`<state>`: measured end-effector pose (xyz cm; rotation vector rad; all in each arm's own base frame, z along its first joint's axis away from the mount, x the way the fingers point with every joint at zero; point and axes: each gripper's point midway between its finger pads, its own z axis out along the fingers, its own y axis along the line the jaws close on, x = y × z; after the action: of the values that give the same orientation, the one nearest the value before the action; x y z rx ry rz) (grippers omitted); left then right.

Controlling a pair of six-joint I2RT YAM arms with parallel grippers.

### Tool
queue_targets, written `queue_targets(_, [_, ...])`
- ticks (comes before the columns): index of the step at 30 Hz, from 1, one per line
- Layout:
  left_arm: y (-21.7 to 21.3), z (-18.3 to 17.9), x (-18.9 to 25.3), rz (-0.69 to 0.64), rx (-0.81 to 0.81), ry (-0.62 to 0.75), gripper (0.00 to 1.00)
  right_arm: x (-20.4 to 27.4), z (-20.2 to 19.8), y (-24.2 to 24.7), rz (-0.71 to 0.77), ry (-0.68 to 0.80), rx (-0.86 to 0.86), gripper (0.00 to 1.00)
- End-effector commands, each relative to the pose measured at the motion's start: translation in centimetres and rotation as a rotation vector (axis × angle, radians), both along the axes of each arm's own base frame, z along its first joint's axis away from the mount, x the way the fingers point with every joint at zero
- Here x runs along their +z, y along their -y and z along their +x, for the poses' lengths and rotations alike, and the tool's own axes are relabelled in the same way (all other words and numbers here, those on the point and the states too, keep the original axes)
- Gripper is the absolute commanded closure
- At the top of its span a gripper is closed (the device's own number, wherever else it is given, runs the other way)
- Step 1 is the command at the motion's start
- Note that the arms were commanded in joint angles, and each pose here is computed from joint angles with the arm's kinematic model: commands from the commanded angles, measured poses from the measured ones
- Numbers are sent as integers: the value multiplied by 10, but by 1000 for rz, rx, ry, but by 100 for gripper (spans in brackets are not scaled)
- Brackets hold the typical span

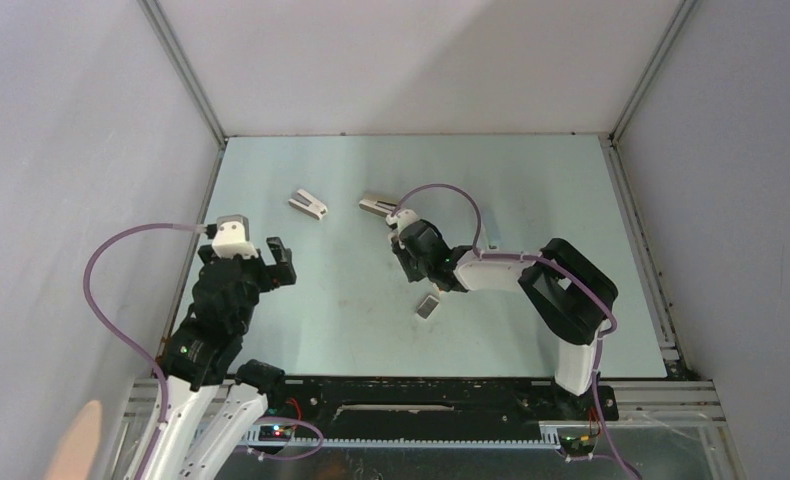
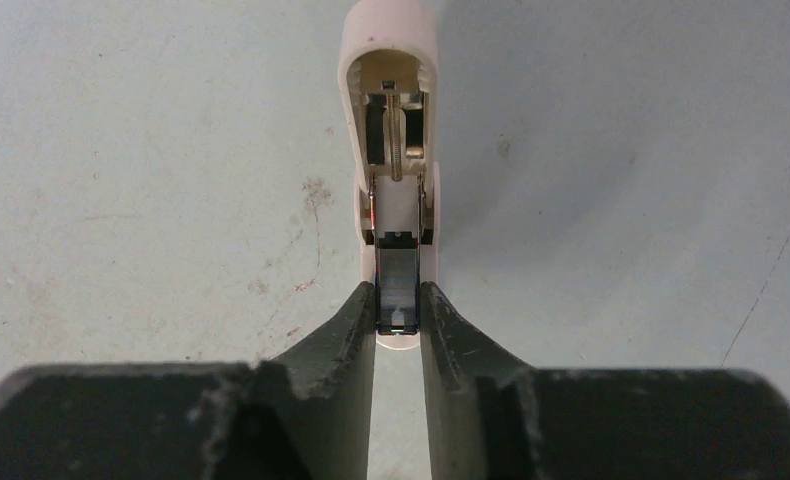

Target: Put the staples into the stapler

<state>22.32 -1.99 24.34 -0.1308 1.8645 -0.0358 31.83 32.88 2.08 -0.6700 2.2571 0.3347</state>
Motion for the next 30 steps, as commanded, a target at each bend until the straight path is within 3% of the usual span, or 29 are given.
queue_targets(1, [10, 7, 7, -65, -14, -14, 2, 2, -2, -1, 10, 29, 24, 81])
queue_targets(7, [29, 12, -10, -174, -35, -88, 2, 4, -23, -2, 10, 27, 78, 89])
queue_targets(16, [102, 39, -62, -515, -215, -174, 2, 5, -84, -21, 40, 32, 245, 88])
queue_targets(21, [127, 62, -89, -662, -238, -195, 2, -2, -92, -32, 42, 44, 281, 88])
queue_targets(27, [154, 81, -108, -805, -291, -232, 12, -8, -92, -34, 37, 54, 287, 88])
queue_targets(30, [167, 88, -118, -843, -326, -269, 27, -9, -92, -34, 34, 59, 287, 88])
